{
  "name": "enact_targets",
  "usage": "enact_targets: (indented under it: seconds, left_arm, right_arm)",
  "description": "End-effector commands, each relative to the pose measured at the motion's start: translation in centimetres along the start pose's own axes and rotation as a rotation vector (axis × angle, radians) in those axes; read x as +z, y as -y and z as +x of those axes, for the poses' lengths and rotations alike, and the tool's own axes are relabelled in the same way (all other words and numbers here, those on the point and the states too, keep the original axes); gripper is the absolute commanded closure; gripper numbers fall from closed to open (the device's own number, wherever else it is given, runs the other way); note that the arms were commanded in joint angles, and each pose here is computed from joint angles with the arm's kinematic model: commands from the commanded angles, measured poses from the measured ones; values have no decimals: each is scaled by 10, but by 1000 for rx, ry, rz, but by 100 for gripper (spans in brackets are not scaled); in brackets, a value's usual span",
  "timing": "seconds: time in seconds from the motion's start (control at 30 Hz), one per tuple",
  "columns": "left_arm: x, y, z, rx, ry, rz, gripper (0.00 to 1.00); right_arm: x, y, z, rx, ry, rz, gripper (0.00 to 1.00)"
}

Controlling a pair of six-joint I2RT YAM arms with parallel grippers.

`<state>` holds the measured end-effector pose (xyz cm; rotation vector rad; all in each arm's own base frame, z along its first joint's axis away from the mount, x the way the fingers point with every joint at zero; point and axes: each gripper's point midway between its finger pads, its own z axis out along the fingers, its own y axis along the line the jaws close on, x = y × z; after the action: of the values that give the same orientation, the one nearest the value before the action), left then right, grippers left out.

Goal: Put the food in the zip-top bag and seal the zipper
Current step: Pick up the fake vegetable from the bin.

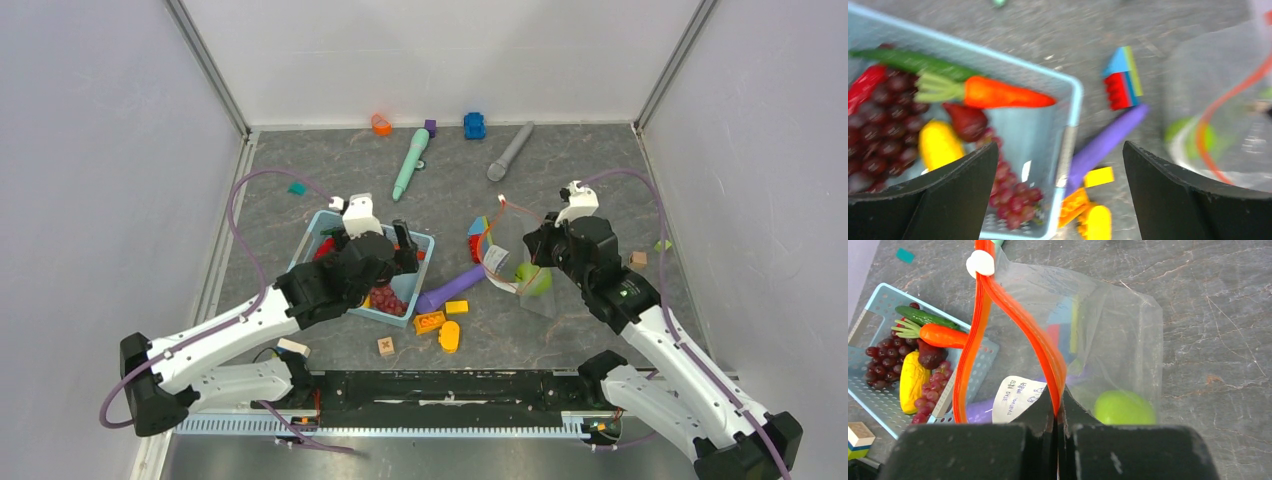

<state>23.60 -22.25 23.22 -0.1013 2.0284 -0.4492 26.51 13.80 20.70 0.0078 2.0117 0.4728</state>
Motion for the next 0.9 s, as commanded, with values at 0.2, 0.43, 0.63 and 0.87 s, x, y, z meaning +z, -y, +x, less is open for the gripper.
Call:
enact_targets:
  seconds: [0.2,0.43,0.63,0.87]
  left_arm:
    - [24,-110,27,-200,-24,-367,0]
    - [54,-122,21,-423,56,-347,3]
    - [74,-131,19,-556,135,-385,15]
    - [85,-157,27,-633,170,-487,23]
  right_arm:
    - [8,6,11,-84,-38,8,100]
    - [9,12,20,-108,-54,25,100]
    - [8,16,22,-119,-52,37,100]
    - [8,25,26,-134,-54,74,100]
